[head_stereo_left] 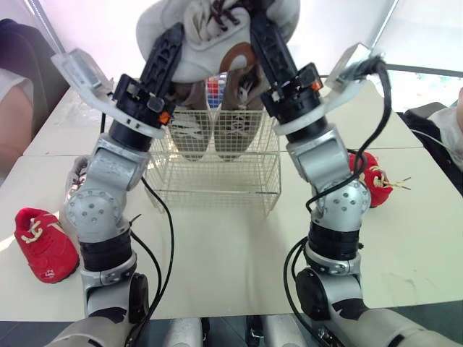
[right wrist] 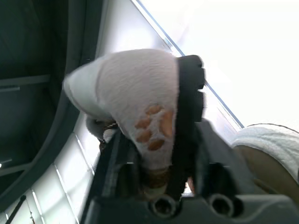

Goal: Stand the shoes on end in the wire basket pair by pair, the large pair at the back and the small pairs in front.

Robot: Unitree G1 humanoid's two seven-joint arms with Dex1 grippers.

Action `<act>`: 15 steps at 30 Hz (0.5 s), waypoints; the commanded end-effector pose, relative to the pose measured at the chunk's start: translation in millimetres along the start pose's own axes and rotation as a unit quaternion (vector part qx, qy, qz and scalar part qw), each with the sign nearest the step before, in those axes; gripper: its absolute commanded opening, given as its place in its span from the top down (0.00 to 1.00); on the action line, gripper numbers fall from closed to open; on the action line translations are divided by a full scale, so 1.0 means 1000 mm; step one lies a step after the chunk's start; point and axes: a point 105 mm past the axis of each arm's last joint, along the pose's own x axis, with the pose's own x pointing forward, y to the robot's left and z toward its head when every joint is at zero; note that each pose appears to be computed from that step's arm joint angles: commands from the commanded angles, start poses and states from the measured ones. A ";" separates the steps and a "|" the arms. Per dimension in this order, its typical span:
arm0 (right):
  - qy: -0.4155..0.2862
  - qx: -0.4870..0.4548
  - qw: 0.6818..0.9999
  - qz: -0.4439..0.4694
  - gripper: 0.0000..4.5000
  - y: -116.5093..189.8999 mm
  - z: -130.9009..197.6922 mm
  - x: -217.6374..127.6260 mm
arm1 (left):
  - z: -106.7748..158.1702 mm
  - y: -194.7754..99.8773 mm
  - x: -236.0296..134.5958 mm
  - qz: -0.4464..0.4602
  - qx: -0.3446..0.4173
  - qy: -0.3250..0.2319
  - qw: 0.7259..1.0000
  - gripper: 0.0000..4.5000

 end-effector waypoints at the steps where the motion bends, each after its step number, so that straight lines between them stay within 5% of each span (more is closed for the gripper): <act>1: -0.015 -0.034 0.998 0.055 0.89 0.023 0.022 0.013 | -0.010 -0.002 -0.005 0.002 0.070 0.071 0.995 0.63; 4: -0.004 -0.077 0.994 0.083 0.89 0.027 0.042 0.019 | -0.015 0.002 -0.016 0.010 0.129 0.152 0.980 0.31; 8: 0.075 -0.183 0.971 0.137 0.89 0.029 0.072 0.020 | -0.014 0.004 -0.050 0.019 0.215 0.298 0.930 0.31; 12: 0.227 -0.266 0.919 0.181 0.89 0.015 0.092 0.004 | -0.012 -0.012 -0.086 0.003 0.248 0.453 0.856 0.31; 15: 0.303 -0.279 0.889 0.200 0.89 0.005 0.092 -0.004 | -0.011 -0.023 -0.100 -0.005 0.246 0.511 0.824 0.31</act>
